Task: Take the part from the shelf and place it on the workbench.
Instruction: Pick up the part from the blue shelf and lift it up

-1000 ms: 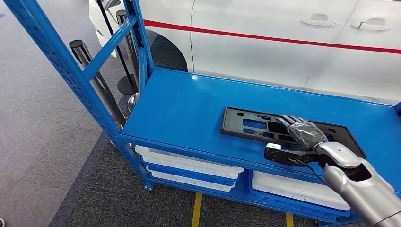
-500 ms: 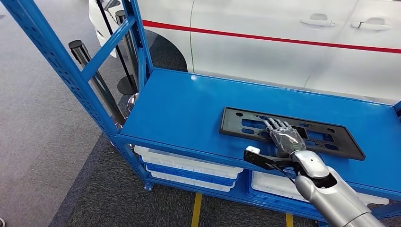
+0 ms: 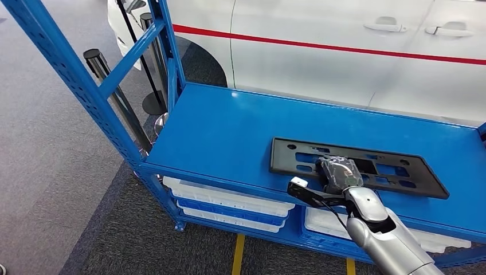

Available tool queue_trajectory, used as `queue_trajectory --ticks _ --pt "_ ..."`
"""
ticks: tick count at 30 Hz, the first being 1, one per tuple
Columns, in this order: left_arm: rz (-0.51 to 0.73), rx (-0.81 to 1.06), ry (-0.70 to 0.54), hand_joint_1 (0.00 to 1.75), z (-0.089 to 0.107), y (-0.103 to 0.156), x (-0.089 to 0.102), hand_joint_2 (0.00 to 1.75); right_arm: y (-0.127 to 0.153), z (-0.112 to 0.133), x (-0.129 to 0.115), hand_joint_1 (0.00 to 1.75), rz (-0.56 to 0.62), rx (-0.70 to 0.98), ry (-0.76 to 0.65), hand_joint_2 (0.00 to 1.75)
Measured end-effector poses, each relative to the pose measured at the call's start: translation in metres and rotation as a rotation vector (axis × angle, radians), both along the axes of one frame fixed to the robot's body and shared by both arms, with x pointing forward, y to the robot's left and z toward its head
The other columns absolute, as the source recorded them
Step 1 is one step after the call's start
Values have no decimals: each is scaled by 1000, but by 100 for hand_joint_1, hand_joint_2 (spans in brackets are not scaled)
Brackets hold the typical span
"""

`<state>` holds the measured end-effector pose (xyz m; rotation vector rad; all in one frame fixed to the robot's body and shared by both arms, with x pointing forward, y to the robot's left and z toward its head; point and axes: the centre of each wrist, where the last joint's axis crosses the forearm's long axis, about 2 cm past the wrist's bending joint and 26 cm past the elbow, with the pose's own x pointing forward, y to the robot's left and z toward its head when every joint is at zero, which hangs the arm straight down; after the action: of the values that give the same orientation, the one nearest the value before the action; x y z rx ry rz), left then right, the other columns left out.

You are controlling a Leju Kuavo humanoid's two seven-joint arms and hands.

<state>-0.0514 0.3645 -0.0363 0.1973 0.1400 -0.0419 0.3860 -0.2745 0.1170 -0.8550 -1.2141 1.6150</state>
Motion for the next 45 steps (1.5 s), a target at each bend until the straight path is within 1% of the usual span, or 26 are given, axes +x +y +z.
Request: queue_trajectory --ticks 15,19,24,28,30,33,39,42,45 --pt "2 5 -14 0 0 1 -3 0 -3 -3 -2 175 -2 3 4 175" --pt "0 9 -34 0 1 1 -3 175 -4 -4 -3 175 2 1 7 175" --pt "-6 22 -23 0 1 1 -4 175 -6 -4 -5 175 20 9 5 175" --pt "11 9 -23 0 4 -4 -4 175 -6 4 -5 175 63 92 -68 175" --pt "20 1 -21 0 5 -5 -3 175 -5 19 -2 175 73 167 -123 175" --pt "31 -5 -18 0 5 -6 -2 175 -5 49 3 175 102 270 -221 175" --pt "30 -19 -16 0 4 -8 5 175 -10 107 4 175 165 377 -433 175" --pt "16 -22 -14 0 3 -9 8 175 -17 123 3 175 172 381 -494 175" --pt "-7 -29 -4 0 3 -11 11 175 -23 128 2 175 171 366 -516 175"
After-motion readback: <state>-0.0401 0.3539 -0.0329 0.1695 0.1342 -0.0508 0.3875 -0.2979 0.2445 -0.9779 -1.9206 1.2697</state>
